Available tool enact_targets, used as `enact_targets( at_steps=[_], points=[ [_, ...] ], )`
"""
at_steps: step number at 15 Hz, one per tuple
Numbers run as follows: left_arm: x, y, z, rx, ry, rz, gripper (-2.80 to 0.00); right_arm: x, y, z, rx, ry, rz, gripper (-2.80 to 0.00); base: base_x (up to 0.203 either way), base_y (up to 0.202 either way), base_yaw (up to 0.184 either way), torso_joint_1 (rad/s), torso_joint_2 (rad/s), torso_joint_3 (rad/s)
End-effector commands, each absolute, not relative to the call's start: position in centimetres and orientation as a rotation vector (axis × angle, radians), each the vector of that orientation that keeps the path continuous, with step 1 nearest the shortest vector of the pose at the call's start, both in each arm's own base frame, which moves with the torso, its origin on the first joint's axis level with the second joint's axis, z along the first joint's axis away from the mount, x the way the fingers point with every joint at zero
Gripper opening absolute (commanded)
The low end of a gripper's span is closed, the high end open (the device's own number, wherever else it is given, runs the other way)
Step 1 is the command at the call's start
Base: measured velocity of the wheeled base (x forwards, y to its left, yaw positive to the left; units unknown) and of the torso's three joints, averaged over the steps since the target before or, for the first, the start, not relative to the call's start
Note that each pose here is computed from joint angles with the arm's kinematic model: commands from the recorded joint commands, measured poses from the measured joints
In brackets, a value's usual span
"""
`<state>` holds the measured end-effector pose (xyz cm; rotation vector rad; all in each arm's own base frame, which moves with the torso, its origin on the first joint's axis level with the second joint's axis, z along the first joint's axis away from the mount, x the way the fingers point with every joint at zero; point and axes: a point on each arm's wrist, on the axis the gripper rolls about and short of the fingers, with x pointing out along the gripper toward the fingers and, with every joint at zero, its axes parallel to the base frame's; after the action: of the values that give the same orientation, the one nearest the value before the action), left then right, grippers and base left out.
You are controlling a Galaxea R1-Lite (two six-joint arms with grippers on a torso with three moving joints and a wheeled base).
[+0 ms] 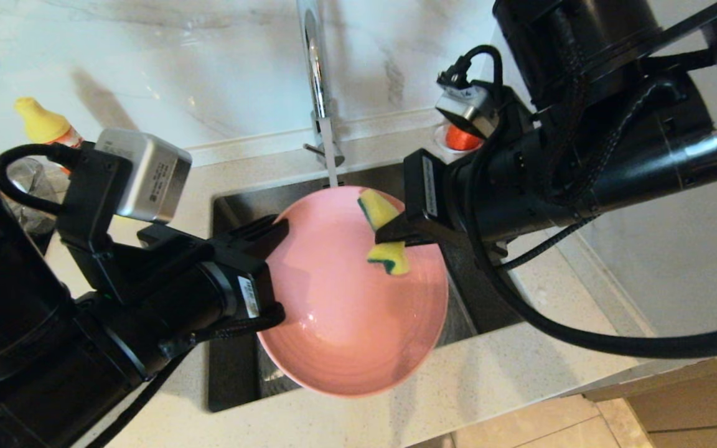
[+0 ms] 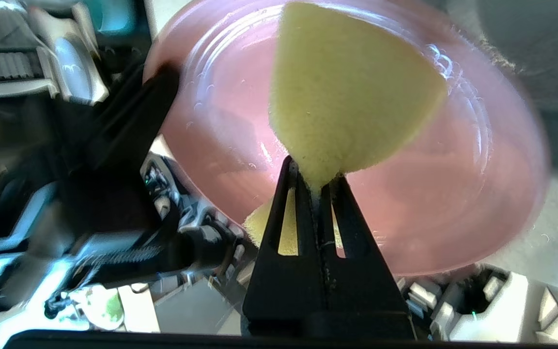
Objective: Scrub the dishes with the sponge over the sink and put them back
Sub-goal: Wipe the plate
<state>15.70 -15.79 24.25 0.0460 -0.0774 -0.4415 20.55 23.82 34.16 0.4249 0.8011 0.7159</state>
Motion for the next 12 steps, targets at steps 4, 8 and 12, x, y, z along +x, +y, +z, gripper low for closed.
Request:
enact_targets(
  at_steps=[4,8,12],
  points=[
    [16.1,-16.2,24.3,0.036,-0.08,-0.437,-2.8,20.3,24.2,33.9,0.424,0.827,0.735,-2.8,0.0,0.0,0.0,0.0,0.0,0.0],
    [16.5,-16.7,24.1,0.02,-0.13,-0.435,-2.8,18.7,25.4,33.8,0.412,0.907,0.867,-2.8,0.0,0.0,0.0,0.0,0.0,0.0],
    [16.1,-16.3,23.8,0.014,-0.19,-0.437,-2.8,19.2,26.7,32.5,0.399,0.974,0.893,-2.8,0.0,0.0,0.0,0.0,0.0,0.0]
  ],
)
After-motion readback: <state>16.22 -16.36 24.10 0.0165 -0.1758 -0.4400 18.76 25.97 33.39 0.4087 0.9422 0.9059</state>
